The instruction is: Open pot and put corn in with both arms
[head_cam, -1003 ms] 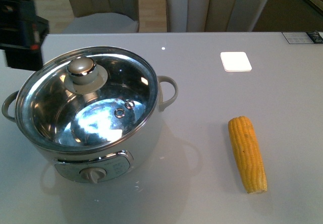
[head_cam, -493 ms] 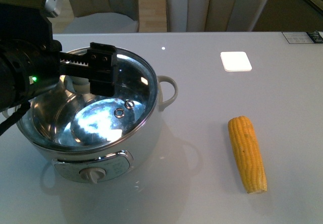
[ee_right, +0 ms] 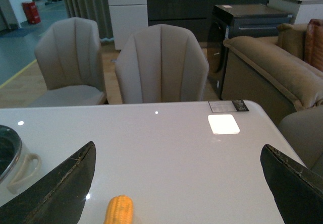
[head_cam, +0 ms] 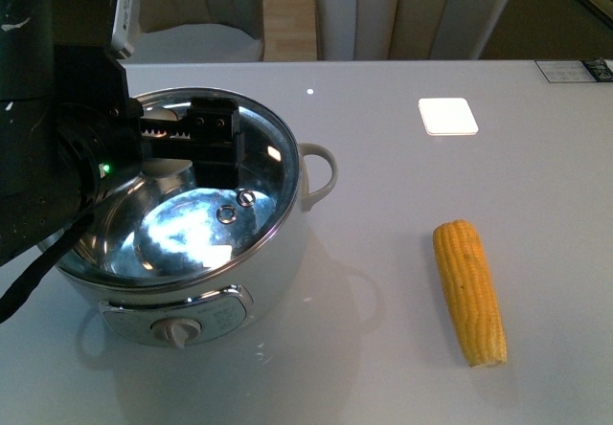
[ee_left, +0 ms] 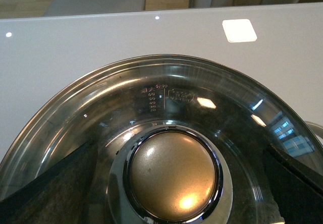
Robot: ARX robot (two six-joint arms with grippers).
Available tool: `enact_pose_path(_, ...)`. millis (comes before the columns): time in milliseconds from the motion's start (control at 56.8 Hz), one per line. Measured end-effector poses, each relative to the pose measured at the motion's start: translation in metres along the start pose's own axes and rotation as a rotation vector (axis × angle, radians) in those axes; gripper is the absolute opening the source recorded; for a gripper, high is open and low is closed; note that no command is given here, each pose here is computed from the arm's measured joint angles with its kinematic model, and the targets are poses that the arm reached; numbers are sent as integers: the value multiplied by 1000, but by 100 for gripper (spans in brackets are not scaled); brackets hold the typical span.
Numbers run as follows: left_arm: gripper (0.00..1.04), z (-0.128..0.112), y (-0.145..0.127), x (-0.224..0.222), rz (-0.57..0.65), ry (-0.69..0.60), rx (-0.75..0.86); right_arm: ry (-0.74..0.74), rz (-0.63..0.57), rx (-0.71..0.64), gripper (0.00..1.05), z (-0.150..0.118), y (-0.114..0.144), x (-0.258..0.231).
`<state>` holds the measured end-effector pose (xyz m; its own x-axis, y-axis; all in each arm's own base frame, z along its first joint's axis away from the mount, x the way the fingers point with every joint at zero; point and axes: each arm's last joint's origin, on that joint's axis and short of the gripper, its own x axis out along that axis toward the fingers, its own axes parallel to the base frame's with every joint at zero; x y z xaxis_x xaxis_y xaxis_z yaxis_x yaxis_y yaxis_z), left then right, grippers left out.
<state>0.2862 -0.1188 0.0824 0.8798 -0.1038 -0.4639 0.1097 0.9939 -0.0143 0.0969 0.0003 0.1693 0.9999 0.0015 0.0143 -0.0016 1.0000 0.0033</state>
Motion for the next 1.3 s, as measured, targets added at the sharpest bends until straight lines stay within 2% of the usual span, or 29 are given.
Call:
enact_pose_path(721, 97, -8, -4, 2, 2, 5, -37, 0, 0, 0, 96, 0, 0, 0)
enact_pose_path(809, 93, -8, -5, 2, 4, 4, -39, 0, 0, 0, 96, 0, 0, 0)
enact_pose_path(985, 78, -9, -4, 3, 14, 4, -41, 0, 0, 0, 96, 0, 0, 0)
enact_pose_path(1196, 48, -8, -5, 2, 21, 0, -41, 0, 0, 0, 96, 0, 0, 0)
enact_pose_path(1302, 45, -8, -5, 2, 25, -2, -32, 0, 0, 0, 96, 0, 0, 0)
